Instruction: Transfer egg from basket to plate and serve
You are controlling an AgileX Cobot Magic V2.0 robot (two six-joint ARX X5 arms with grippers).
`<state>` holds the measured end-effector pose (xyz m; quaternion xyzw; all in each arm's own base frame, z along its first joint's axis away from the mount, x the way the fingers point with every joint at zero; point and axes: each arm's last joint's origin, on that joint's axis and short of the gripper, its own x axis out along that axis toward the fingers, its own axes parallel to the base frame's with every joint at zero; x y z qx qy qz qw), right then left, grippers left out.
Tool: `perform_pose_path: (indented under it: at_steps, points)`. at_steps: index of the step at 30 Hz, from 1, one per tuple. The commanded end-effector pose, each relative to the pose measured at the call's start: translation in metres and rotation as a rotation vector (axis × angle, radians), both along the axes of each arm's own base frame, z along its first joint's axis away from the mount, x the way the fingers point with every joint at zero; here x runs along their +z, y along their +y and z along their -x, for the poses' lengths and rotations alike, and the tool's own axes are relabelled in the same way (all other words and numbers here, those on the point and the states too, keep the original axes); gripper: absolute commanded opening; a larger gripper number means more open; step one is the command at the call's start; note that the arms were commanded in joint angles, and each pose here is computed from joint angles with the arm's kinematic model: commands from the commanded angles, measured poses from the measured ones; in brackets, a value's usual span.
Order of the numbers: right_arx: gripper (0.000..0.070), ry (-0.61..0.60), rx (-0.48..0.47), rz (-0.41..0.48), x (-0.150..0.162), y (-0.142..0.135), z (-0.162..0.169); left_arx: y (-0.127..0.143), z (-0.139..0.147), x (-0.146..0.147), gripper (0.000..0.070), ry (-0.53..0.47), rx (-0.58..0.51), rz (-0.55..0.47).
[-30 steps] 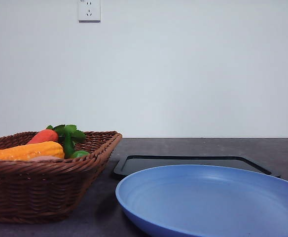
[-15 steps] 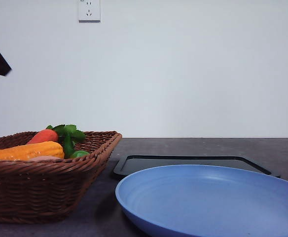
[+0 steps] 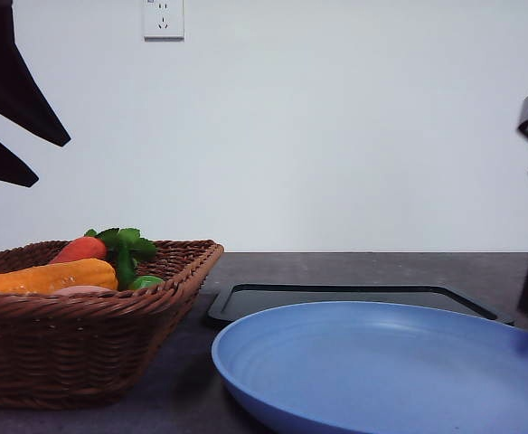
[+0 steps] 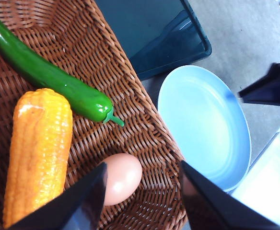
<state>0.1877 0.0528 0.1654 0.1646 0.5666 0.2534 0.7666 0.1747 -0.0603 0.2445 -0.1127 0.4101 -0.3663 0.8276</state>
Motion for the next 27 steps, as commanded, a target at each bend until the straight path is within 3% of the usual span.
perform_pose_path:
  at_steps: [1,6,13,16,21,27]
  points:
    - [0.0215,0.025,-0.009,-0.002,-0.006,0.003,-0.004,-0.002,-0.003,0.005,0.0315,-0.032,-0.015,0.001]
    - [0.02,0.064,0.007,0.006,-0.02,0.01,-0.01,-0.002,-0.003,0.005,0.0315,-0.034,-0.015,0.002]
    - [0.0001,0.074,-0.003,0.003,-0.023,0.01,-0.013,-0.002,-0.003,0.005,0.0315,-0.037,-0.015,0.002]
    - [0.0,0.081,-0.005,0.004,-0.023,0.01,-0.012,-0.002,-0.003,0.005,0.0337,-0.037,-0.015,0.002]
    - [0.0,0.1,-0.009,0.006,-0.019,0.008,-0.008,-0.002,-0.003,0.005,0.0446,-0.038,-0.012,-0.005]
    - [0.0,0.079,-0.021,-0.004,-0.002,0.002,0.004,-0.01,-0.001,0.007,0.0447,-0.075,-0.096,-0.093]
